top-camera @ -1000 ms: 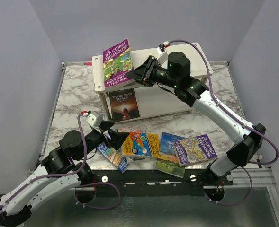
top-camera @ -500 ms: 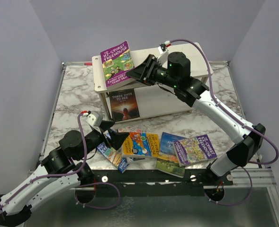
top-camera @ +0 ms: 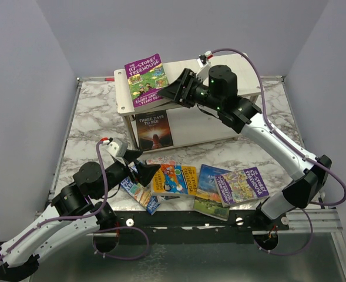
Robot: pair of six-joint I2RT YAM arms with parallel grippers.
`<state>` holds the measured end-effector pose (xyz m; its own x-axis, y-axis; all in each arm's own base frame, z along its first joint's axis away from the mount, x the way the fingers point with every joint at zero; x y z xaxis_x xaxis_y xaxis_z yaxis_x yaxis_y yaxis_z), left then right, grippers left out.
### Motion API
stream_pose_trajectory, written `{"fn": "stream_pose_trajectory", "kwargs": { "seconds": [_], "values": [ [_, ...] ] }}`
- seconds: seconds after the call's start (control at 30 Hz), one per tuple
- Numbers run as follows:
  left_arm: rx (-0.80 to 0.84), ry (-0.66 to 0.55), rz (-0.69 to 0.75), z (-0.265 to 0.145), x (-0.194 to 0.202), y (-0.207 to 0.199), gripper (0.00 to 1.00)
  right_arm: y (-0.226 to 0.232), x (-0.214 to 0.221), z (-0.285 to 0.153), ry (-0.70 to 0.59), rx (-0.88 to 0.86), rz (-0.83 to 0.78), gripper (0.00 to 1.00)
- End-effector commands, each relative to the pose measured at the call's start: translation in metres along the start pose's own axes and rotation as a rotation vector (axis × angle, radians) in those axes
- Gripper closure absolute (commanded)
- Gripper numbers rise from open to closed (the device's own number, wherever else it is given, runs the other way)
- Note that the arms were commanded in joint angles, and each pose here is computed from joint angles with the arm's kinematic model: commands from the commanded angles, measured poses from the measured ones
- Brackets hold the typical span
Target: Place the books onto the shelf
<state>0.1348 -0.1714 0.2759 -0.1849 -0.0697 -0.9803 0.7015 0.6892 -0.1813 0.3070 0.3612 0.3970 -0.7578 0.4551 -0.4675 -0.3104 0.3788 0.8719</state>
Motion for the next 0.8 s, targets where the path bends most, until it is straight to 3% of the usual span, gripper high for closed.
{"fn": "stream_pose_trajectory", "kwargs": {
  "seconds": [0.0, 0.5, 0.63, 0.77],
  "values": [
    [0.012, 0.024, 0.016, 0.0, 0.007, -0.001, 0.01, 0.0, 0.003, -0.016, 0.001, 0.027, -0.054, 0.4],
    [0.007, 0.009, 0.012, -0.002, 0.004, 0.0, 0.01, -0.003, 0.009, -0.054, 0.013, 0.114, -0.22, 0.4],
    [-0.004, -0.003, 0.011, -0.004, 0.002, 0.002, 0.01, 0.0, 0.028, -0.053, 0.086, 0.116, -0.271, 0.45],
    [-0.011, -0.006, 0.01, -0.004, 0.001, 0.003, 0.01, 0.006, 0.051, -0.042, 0.145, 0.102, -0.301, 0.59]
  ]
}}
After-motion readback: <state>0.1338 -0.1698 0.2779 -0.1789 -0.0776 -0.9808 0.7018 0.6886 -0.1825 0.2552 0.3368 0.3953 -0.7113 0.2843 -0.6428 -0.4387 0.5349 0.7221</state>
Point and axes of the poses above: each gripper's point midway between its finger pads, its own z axis out along the fingers, its own y axis along the line the jaws close on, x = y × z, the point moved 2 cm from there along -z, back along the fingers, and after that the axes turned 8 degrees about z, right-handed, at the moved point
